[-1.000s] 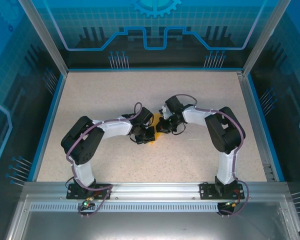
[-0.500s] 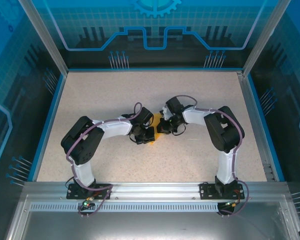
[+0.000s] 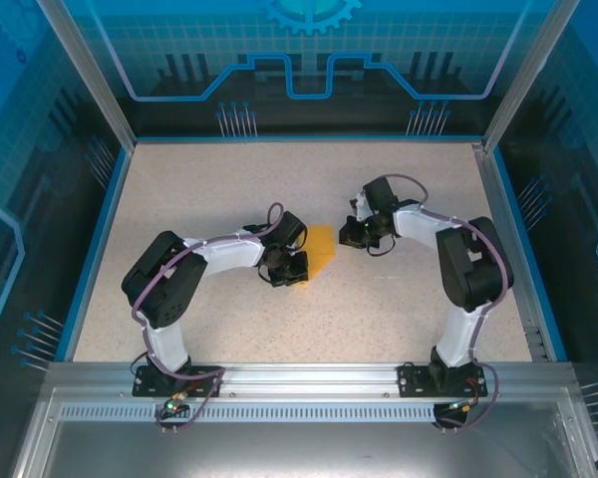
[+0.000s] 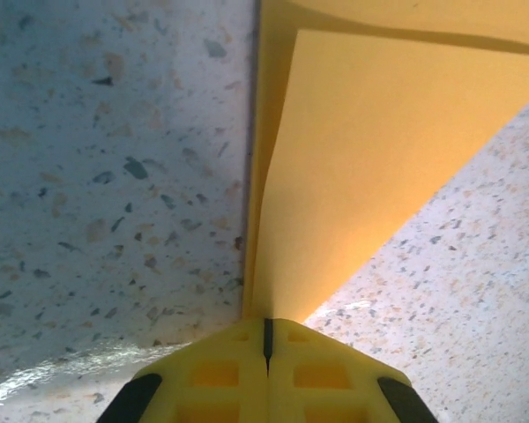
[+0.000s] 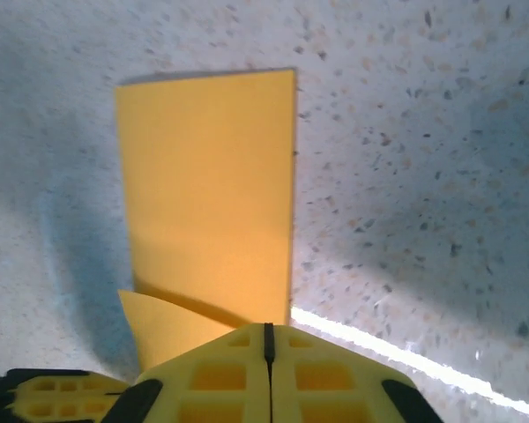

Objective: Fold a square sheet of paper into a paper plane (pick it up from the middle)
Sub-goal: Third fold the triangle at the center of the table, then fourth fold the wing at the center of the table.

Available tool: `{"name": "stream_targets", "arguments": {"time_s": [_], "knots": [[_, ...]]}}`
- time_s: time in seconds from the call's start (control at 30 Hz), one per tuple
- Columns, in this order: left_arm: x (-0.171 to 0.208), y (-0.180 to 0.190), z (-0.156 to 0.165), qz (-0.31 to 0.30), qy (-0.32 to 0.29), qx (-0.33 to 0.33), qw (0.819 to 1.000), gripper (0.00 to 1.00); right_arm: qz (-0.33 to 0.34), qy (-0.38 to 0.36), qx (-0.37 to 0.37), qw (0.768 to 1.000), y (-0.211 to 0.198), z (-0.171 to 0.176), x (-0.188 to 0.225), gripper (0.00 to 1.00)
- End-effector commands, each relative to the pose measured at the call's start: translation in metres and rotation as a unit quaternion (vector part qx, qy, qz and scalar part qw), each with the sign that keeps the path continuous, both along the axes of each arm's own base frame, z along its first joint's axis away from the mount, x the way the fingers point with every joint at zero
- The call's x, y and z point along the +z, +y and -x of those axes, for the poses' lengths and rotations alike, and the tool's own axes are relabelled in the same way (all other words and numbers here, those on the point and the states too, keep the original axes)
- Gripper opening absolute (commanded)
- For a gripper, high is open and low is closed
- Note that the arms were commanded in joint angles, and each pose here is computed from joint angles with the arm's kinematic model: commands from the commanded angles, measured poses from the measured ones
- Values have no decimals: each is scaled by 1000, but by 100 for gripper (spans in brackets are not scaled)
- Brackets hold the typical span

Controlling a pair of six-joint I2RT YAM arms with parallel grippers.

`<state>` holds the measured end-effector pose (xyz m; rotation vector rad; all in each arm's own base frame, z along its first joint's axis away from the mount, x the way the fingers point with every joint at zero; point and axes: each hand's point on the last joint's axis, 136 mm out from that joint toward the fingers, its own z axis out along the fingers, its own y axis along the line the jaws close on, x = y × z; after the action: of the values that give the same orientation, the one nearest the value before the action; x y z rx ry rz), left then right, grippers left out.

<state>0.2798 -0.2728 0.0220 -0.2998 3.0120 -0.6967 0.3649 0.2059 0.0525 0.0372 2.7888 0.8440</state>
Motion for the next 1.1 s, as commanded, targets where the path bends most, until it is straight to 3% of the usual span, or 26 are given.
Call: {"name": "stream_targets", "arguments": {"time_s": [0.0,0.13,0.3,0.7,1.07], "knots": [[33,-13,-11,23,-36,-22,999,7,22,-3,-12,1000,-3,12,12,13],[55,-17,-28,32,-82,-17,996,18,-10,29,-13,999,10,28,8,32],[49,-10,-48,2,-103,13,995,14,-52,60,-16,997,26,36,2,41],[13,-3,-61,-29,-70,33,997,3,-62,106,-21,992,37,38,-19,42],[-12,12,-58,-62,-37,47,996,1,-53,117,-29,991,41,36,-24,40]]}}
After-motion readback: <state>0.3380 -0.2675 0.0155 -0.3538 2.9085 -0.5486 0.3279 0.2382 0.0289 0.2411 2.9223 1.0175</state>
